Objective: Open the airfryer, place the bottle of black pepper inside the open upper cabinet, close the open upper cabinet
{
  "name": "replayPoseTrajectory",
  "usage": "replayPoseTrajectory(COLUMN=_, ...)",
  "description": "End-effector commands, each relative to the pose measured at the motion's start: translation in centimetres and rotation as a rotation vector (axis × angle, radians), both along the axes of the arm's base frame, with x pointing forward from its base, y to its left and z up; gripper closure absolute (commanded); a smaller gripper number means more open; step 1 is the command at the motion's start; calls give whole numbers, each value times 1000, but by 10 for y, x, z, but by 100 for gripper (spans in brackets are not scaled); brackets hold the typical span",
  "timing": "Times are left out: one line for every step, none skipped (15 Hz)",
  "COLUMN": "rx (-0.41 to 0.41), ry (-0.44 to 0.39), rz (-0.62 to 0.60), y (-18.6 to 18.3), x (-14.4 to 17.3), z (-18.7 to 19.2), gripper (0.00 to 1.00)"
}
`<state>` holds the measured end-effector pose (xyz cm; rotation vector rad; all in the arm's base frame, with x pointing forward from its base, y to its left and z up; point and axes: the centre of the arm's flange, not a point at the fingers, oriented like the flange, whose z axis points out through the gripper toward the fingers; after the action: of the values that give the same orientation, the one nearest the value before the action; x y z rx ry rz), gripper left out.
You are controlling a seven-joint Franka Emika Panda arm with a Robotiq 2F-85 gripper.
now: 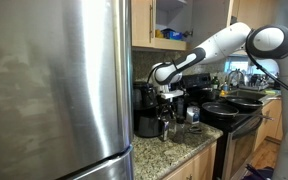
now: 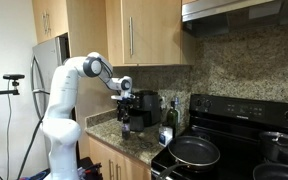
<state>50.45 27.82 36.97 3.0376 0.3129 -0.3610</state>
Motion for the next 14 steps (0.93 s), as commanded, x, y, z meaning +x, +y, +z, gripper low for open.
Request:
replayPoseTrajectory(rx=-5, ry=-34, rz=23, y=0, x=-38, z=70, gripper=0)
replayPoseTrajectory(rx=-8, ry=-69, rz=10, y=-2, x=-45, z=88, gripper=0)
replayPoseTrajectory(rx=-11, ry=-87, rz=0, y=-4, x=-50, z=102, gripper=0)
replayPoseTrajectory(rx=-15, ry=-122, rz=-39, y=-10, x=-56, z=117, gripper=0)
replayPoseTrajectory(rx=-1, ry=-136, rz=-63, y=-14, x=-61, z=128, gripper=0)
replayPoseTrajectory(rx=23, ry=-126, rz=-35, y=-17, x=-65, z=134, gripper=0)
replayPoseTrajectory(rx=7, ry=-136, rz=-32, y=-3, x=-49, z=128, gripper=0)
replayPoseTrajectory(rx=13, ry=-147, rz=-36, y=-5, x=-54, z=137, gripper=0)
replayPoseTrajectory(rx=15, ry=-152, rz=-38, y=-7, x=-57, z=141, gripper=0)
replayPoseTrajectory(rx=-2, ry=-175, rz=-97, y=-16, x=-48, z=135, gripper=0)
replayPoseTrajectory(rx=-10, ry=-206, rz=-149, y=-22, x=-45, z=134, gripper=0)
replayPoseTrajectory(rx=-14, ry=-244, rz=-212, y=-30, x=-46, z=134, gripper=0)
replayPoseTrajectory(rx=-21, ry=-268, rz=-257, y=-35, x=-46, z=133, gripper=0)
replayPoseTrajectory(rx=-35, ry=-283, rz=-311, y=-41, x=-46, z=128, gripper=0)
